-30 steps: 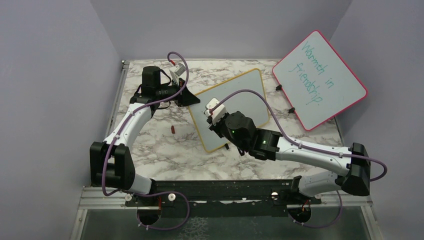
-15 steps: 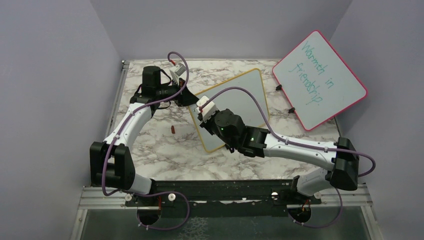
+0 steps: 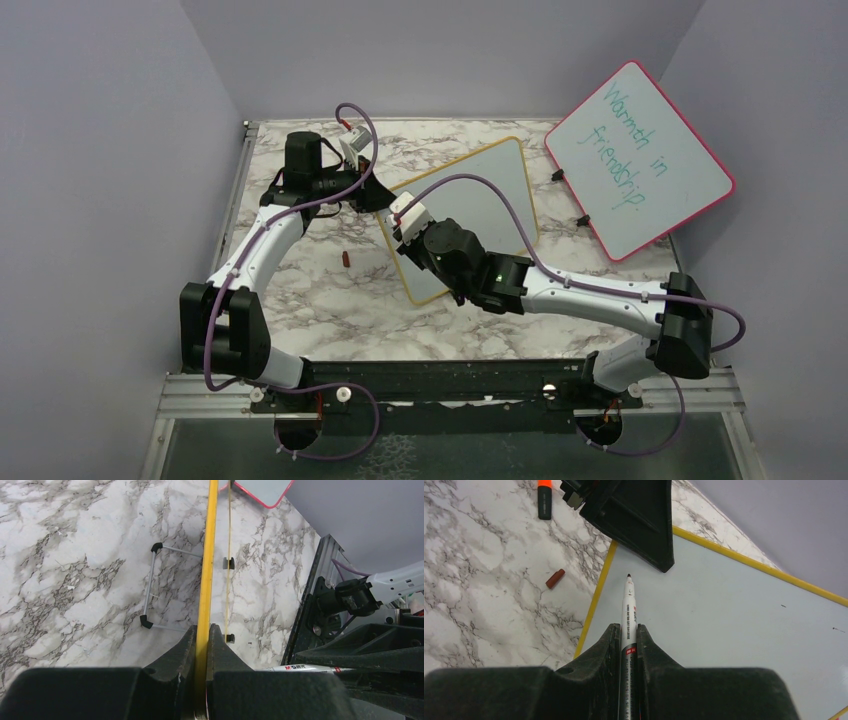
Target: Write a sentence on the whiteboard
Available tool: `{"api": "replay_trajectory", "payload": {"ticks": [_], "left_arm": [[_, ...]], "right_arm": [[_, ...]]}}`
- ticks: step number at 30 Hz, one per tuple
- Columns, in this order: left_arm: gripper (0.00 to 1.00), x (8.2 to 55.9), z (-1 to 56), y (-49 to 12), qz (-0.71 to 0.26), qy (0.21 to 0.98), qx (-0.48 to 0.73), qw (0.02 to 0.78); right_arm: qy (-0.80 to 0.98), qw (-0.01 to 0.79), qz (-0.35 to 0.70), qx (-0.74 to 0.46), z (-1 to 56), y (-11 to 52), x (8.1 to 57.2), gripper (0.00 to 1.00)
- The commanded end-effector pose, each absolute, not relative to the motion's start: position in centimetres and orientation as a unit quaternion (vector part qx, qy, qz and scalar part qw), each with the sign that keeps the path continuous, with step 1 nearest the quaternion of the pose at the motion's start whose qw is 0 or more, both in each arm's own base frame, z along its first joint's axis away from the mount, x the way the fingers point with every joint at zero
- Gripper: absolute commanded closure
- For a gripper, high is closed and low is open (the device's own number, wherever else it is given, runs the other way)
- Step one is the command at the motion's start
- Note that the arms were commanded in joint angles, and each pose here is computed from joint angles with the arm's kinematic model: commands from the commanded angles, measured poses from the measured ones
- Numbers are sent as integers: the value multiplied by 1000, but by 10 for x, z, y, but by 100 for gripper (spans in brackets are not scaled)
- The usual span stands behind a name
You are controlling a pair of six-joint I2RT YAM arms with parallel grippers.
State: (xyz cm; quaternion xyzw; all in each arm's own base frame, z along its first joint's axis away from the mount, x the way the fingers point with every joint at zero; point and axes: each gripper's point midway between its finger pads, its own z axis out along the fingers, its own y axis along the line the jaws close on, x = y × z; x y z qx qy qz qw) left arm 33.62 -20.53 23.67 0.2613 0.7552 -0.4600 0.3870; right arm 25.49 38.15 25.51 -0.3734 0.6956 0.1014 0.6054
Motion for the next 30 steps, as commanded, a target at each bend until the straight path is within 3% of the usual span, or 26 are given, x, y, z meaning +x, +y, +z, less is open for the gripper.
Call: {"api": "replay_trajectory", "payload": {"ticks": [1, 30], "left_arm": [[100, 355, 201, -191, -393, 797, 245, 387], [100, 355, 199, -191, -396, 799, 244, 382]], "right_arm": [[686, 627, 107, -353, 276, 388, 259, 100], [682, 633, 97, -353, 269, 396, 265, 100]]}}
